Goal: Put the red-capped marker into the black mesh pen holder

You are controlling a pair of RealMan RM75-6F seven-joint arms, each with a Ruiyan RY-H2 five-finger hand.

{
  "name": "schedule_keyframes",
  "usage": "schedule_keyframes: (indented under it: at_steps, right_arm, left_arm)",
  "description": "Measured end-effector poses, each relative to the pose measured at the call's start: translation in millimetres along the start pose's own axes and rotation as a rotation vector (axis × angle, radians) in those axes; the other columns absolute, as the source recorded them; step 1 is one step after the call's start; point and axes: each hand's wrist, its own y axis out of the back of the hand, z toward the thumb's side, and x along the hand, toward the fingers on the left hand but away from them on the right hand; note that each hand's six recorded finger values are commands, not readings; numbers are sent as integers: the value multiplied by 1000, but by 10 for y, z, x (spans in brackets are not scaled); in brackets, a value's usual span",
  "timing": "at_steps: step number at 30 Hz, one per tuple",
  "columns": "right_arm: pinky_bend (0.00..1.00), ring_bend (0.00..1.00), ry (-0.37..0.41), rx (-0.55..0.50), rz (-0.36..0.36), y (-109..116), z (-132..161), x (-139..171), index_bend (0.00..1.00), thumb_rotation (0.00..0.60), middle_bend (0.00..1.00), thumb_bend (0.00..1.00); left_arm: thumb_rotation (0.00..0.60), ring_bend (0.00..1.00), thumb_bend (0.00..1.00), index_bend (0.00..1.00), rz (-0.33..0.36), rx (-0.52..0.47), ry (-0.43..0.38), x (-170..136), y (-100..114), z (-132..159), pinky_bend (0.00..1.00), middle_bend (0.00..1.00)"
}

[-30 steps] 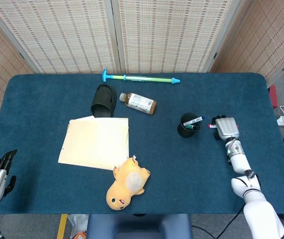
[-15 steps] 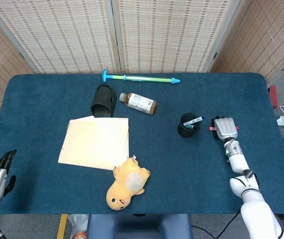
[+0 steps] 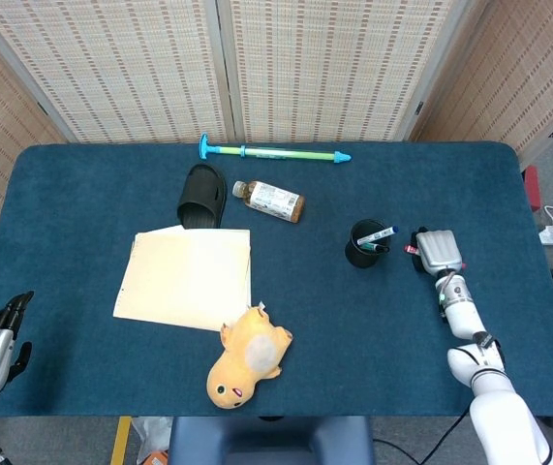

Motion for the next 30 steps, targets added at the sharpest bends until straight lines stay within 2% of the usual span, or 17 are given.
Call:
schedule_keyframes:
  at_steps: [13, 16, 26, 30]
  right_arm:
    - [723, 573, 21, -20, -25, 18, 18, 39, 800, 600, 602, 553]
    - [725, 575, 32, -26, -60, 70, 18, 66, 803, 600, 605, 553]
    - [731, 580, 74, -91, -248, 401, -94, 312, 806, 600, 607, 553]
    - [731, 581, 87, -118, -282, 484, -132, 443, 806, 600, 606, 553]
  left_arm:
    - [600, 229, 431, 70, 1, 1, -6, -6, 0, 10, 450, 101]
    - [600, 229, 430, 70, 6, 3, -8, -12, 11, 10, 450, 101]
    - [600, 229, 431, 70, 28, -1, -30, -56, 55, 42, 450, 101]
    - [600, 228, 431, 70, 43, -4, -42, -75, 81, 59, 450, 100]
